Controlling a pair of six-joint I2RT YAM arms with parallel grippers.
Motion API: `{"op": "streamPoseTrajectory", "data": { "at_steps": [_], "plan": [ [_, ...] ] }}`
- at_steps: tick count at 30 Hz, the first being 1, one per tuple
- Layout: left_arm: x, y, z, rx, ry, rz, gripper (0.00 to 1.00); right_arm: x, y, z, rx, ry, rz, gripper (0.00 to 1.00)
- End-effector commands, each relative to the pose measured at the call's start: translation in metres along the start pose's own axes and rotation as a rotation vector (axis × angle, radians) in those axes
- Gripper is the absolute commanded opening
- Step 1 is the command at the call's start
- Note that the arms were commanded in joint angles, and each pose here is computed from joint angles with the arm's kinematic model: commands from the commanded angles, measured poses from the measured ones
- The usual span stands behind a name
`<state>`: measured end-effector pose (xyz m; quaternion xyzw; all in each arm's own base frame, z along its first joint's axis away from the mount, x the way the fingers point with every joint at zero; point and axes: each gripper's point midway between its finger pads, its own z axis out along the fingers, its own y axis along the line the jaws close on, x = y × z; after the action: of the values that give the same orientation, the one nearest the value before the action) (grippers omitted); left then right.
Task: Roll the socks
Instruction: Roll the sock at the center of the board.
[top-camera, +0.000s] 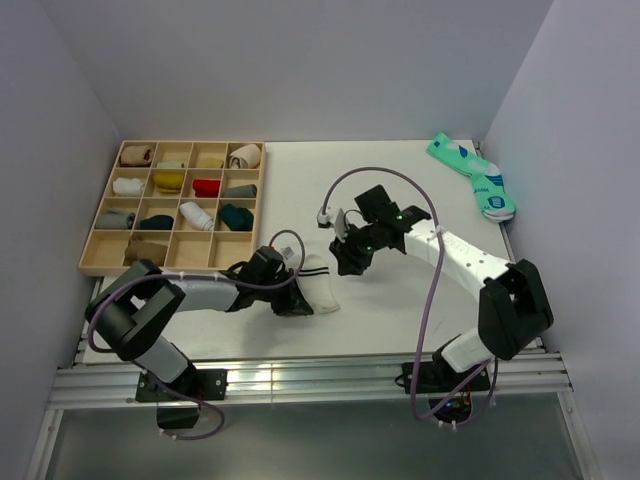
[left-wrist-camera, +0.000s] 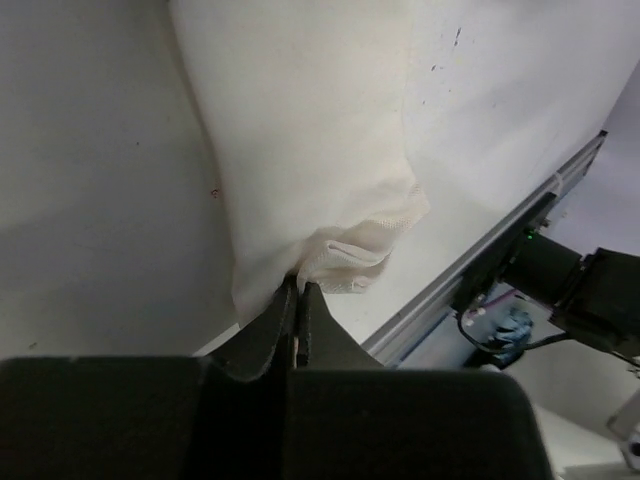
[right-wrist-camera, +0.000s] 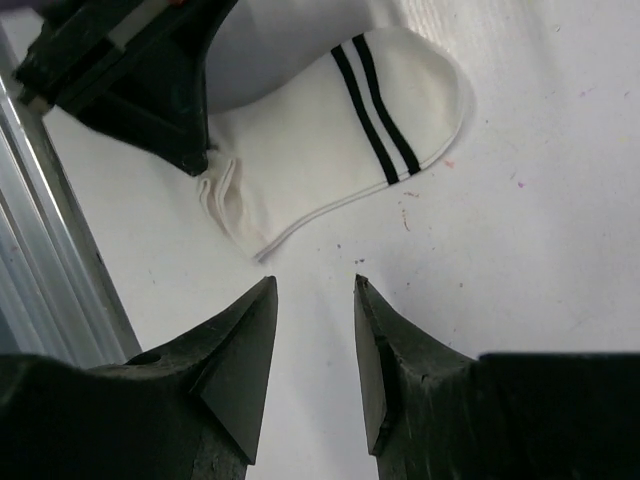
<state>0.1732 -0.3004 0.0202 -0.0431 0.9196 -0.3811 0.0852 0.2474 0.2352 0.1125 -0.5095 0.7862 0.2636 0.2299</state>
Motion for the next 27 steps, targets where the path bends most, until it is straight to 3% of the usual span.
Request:
{"op": "streamPoseTrajectory", "data": {
  "at_steps": [1,10,27],
  "plan": [
    [0.010,-0.005,0.001,0.032,0.099,-0.085,0.00,-0.007,0.001,-0.009,0.032,-0.073,-0.176,0.44],
    [0.013,-0.005,0.001,0.049,0.163,-0.133,0.00,0.023,0.057,0.009,0.071,-0.102,-0.547,0.50],
    [0.016,0.000,0.002,0.094,0.194,-0.168,0.00,0.029,0.082,0.067,0.000,0.031,-0.624,0.50]
  ]
}}
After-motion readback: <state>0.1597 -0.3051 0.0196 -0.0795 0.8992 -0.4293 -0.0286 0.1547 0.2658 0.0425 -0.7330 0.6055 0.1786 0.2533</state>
